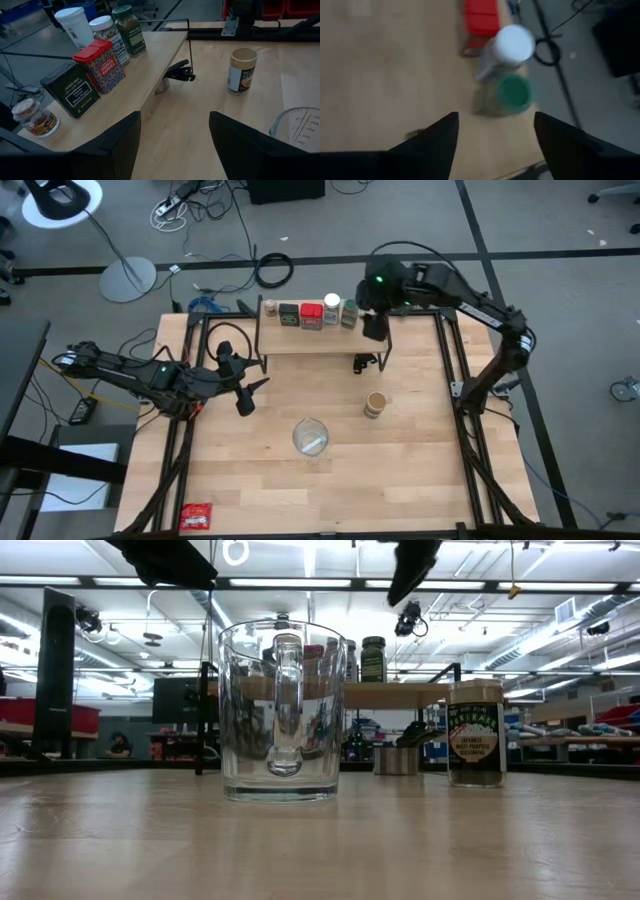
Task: Shelf spices
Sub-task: Put the golden seasoning bottle on the shelf
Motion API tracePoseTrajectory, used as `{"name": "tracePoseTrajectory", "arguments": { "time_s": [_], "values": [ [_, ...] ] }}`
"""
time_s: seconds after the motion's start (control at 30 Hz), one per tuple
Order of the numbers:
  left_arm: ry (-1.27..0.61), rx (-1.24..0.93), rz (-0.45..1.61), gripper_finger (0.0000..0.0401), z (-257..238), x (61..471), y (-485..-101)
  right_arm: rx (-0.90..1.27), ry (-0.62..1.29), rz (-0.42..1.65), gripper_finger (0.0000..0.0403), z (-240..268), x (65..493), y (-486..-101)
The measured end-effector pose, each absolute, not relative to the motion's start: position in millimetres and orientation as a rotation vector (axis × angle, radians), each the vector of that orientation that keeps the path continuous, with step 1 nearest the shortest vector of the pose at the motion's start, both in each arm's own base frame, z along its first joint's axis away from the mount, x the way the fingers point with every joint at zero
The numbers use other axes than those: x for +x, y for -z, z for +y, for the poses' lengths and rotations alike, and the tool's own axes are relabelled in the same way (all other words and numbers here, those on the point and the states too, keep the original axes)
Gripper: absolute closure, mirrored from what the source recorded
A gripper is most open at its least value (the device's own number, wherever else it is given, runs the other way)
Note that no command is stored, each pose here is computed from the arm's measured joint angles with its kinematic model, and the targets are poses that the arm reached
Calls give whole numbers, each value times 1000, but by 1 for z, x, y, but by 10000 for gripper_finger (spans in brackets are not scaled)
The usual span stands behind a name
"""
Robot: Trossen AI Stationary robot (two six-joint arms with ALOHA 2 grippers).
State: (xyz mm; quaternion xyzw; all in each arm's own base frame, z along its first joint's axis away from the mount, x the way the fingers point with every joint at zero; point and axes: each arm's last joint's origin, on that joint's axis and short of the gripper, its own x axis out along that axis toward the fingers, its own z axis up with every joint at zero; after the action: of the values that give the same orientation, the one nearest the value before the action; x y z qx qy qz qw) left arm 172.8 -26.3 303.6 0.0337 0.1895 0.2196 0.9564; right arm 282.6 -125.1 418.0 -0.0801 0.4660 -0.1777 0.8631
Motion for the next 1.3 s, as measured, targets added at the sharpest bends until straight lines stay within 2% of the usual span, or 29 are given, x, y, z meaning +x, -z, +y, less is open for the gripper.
{"name": "tracePoseTrajectory", "arguments": {
  "time_s": [0.17,0.33,0.5,0.67,0.93,1.3],
  "values": [
    [-445,69,385,161,-26,173,-304,-43,276,952,184,-86,268,-421],
    [-446,67,384,161,-26,173,-304,31,212,992,185,-45,262,-403],
    [-449,50,379,161,-26,173,-304,83,177,1091,161,-6,259,-371],
    [-441,25,376,161,-27,173,-304,115,156,1192,121,26,256,-341],
    [-441,24,376,161,-27,173,-304,127,178,1273,58,42,253,-305],
    [-413,14,381,161,-27,173,-303,163,211,1227,47,29,261,-289]
  ]
}}
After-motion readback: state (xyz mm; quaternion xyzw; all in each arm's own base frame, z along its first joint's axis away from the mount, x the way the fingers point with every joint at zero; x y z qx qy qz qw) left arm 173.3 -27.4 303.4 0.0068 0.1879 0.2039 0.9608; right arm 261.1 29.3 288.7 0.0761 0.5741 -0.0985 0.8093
